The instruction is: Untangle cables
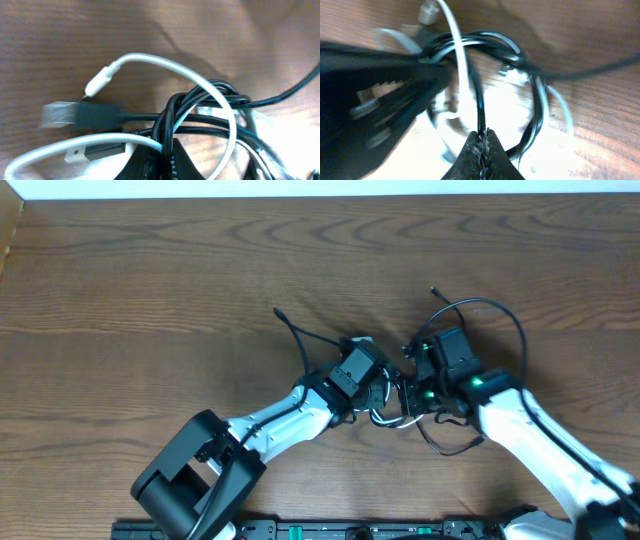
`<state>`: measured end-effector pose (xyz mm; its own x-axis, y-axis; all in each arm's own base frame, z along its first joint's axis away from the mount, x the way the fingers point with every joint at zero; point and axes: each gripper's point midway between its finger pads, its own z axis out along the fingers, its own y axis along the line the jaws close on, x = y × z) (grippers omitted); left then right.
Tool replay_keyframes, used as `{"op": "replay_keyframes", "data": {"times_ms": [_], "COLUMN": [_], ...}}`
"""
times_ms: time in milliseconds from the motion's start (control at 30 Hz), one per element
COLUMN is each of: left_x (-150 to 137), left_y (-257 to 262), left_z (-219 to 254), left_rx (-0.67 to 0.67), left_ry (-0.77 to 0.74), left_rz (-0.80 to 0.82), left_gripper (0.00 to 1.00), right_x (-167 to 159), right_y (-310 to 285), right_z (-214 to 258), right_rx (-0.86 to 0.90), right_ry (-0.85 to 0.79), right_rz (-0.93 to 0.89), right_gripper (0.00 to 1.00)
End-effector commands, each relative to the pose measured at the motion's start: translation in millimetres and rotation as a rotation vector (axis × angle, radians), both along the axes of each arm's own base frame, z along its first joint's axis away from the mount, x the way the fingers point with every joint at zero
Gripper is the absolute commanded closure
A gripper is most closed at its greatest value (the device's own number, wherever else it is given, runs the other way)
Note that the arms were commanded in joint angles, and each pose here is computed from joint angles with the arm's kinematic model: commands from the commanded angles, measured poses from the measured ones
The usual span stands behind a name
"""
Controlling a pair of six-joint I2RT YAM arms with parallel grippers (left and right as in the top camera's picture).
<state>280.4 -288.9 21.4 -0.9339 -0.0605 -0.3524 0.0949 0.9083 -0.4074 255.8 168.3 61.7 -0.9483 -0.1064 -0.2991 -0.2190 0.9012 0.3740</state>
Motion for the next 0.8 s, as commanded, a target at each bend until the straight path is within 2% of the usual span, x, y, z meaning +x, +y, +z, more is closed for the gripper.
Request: {"op": "replay_keyframes", "data": {"times_ms": [0, 133, 433, 500, 567, 633, 767], "left_x": [4.3, 9.1, 12.8, 12.5, 10.7, 9.8, 9.7], "left_y": [3.7, 8.5, 12.3, 12.0, 10.2, 9.3, 9.4], "left_z": [-0.5, -0.5, -0.4, -0.5, -0.3, -0.2, -0.4], "left_rx": [-0.013, -0.013, -0.013, -0.014, -0.023, -0.027, -0.027], "left_ry": [0.015, 0.015, 0.014, 0.015, 0.024, 0.028, 0.029], "left_rz": [0.023, 0.04, 0.053, 0.052, 0.044, 0.04, 0.04], "left_gripper": [0.93, 0.93, 0.93, 0.93, 0.93, 0.93, 0.93], "right_x": [-7.2, -19.1, -32.8, -31.5, -25.7, -17.6, 2.5], "right_y": [8.1, -14.1, -91.2, -90.7, -75.3, -53.0, -35.4], "right_z": [24.8, 18.9, -2.3, -2.8, -1.3, 3.3, 6.0], "right_rx": [0.088, -0.016, -0.4, -0.397, -0.328, -0.226, -0.15], "right_ry": [-0.008, 0.029, 0.088, 0.083, 0.061, 0.025, -0.038], "right_rz": [0.036, -0.012, -0.258, -0.26, -0.199, -0.113, -0.098], "right_gripper": [0.99, 0.99, 0.99, 0.99, 0.82, 0.72, 0.7]}}
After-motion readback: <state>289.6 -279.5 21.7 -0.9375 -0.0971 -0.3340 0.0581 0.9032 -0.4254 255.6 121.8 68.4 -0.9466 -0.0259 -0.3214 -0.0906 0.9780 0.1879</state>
